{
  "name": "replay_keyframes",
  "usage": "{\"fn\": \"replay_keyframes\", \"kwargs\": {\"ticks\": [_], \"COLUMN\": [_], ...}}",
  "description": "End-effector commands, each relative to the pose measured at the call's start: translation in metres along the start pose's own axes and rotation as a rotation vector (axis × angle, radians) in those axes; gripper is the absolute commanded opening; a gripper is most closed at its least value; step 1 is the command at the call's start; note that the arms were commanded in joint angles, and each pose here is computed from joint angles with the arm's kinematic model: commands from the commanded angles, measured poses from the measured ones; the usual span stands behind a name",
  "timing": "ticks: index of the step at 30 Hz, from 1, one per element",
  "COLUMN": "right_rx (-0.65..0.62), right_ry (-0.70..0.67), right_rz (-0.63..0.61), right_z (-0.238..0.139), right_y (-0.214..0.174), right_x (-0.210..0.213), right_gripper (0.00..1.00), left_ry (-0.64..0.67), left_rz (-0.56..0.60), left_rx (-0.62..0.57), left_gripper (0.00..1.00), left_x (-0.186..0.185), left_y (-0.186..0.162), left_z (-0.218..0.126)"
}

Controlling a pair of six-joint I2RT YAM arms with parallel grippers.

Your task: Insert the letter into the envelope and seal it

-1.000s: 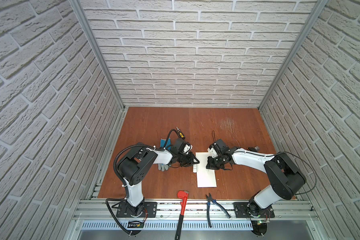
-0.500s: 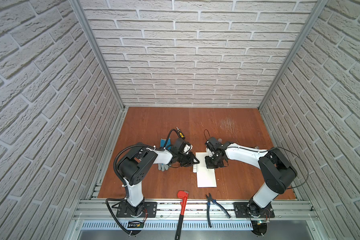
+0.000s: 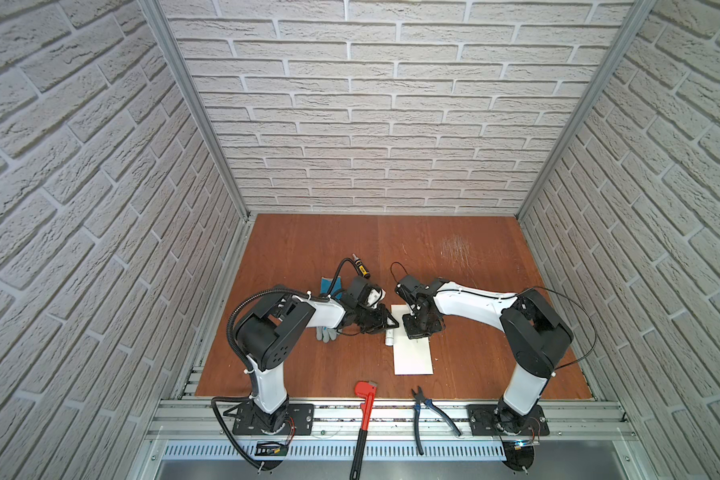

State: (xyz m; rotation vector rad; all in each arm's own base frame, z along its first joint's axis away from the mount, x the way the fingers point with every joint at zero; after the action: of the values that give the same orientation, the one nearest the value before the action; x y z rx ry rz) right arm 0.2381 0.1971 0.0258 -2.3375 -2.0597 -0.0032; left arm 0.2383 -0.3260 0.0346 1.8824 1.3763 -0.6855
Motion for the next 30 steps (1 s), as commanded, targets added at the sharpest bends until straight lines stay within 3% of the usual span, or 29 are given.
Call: {"fn": "replay_keyframes", "kwargs": {"ticks": [1,20,30], "right_rx": [0.069,0.131,0.144], "right_ry": [-0.078,-0.100,-0.101], "right_rz": [0.022,0.044,0.030], "right_z": [0.017,0.052,0.047], "right_y": [-0.016,-0.025,-0.025], "right_x": [-0.010,0.006,0.006], "right_gripper": [0.10,0.24,0.31], "left_ry": [0.020,-0.008,-0.009], "left_rz": [-0.015,-0.021,-0.023], "left_rx": [0.035,0.052,0.057], "left_gripper": [0.00,0.00,0.00], "left_x": [0.010,0.012,0.011], "left_y": [-0.014,-0.020,-0.020], "left_z": [-0.001,0.001,0.001]}}
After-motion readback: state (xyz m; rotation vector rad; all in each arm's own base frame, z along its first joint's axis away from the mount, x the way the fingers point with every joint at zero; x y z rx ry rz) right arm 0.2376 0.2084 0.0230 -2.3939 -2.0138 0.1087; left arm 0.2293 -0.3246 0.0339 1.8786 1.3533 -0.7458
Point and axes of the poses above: each gripper's point midway between its finger pads, its own z axis out along the fingers, its own x axis along the line the jaws close on, y = z × x, the point moved 1 cm from there along -z, back along the fingers, and after that the axes turned 13 degrees about z, right-handed, at the moved point
